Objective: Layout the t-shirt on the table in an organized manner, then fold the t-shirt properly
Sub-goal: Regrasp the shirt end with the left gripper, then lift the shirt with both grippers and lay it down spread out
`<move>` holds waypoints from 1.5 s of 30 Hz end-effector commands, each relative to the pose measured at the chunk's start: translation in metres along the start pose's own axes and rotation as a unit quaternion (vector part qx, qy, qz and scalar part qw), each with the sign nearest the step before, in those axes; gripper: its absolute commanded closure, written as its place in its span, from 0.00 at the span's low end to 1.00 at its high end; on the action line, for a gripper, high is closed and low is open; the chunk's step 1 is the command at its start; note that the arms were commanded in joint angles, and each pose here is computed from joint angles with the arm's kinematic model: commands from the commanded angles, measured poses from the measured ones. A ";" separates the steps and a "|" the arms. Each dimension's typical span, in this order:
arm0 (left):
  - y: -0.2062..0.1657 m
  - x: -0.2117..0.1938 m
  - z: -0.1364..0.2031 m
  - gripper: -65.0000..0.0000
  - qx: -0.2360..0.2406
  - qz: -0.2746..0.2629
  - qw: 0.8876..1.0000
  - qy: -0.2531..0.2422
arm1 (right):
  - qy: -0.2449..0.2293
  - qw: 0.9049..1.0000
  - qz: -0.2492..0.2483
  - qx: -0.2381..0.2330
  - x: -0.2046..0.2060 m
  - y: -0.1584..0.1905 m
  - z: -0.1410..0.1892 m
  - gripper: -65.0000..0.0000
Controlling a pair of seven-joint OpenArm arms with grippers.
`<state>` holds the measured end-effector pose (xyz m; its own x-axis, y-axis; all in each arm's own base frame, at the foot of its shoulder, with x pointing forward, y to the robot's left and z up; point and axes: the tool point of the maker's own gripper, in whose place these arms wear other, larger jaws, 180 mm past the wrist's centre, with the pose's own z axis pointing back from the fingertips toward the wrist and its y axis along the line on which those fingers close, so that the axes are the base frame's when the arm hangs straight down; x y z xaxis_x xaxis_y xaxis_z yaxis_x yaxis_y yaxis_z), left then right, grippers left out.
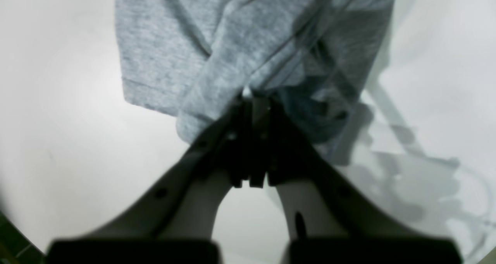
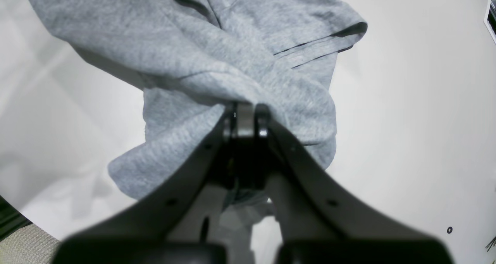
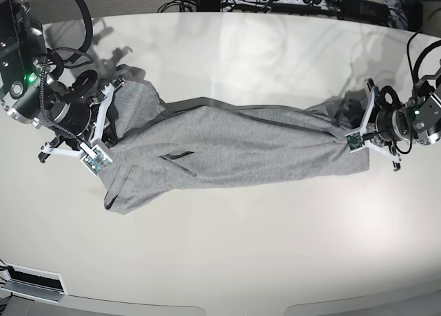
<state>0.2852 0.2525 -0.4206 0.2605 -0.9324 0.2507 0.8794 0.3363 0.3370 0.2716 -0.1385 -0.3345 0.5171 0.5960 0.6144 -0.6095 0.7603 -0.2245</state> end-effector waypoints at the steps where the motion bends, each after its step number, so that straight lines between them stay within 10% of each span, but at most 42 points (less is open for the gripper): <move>1: 0.019 -0.002 0.008 1.00 0.024 -0.005 1.000 0.002 | -0.015 1.000 0.007 -0.010 0.008 -0.008 0.004 1.00; 20: -0.020 0.027 0.078 1.00 -0.083 -0.132 0.987 -0.024 | -0.009 0.998 0.063 0.027 0.006 0.005 0.004 1.00; 33: -0.015 -0.003 0.114 1.00 -0.103 -0.151 0.983 -0.002 | 0.118 0.983 0.135 0.049 -0.047 -0.013 0.022 1.00; 45: -0.062 -0.036 0.120 1.00 -0.174 -0.135 0.975 0.025 | 0.166 0.958 0.124 0.197 -0.076 0.025 0.050 1.00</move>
<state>0.1672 0.2722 -0.3508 0.0194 -0.9850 0.1716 0.9993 0.0248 0.0294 0.1818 -0.1743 -0.3550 0.4635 0.8386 0.2864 -0.8799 0.4738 0.0365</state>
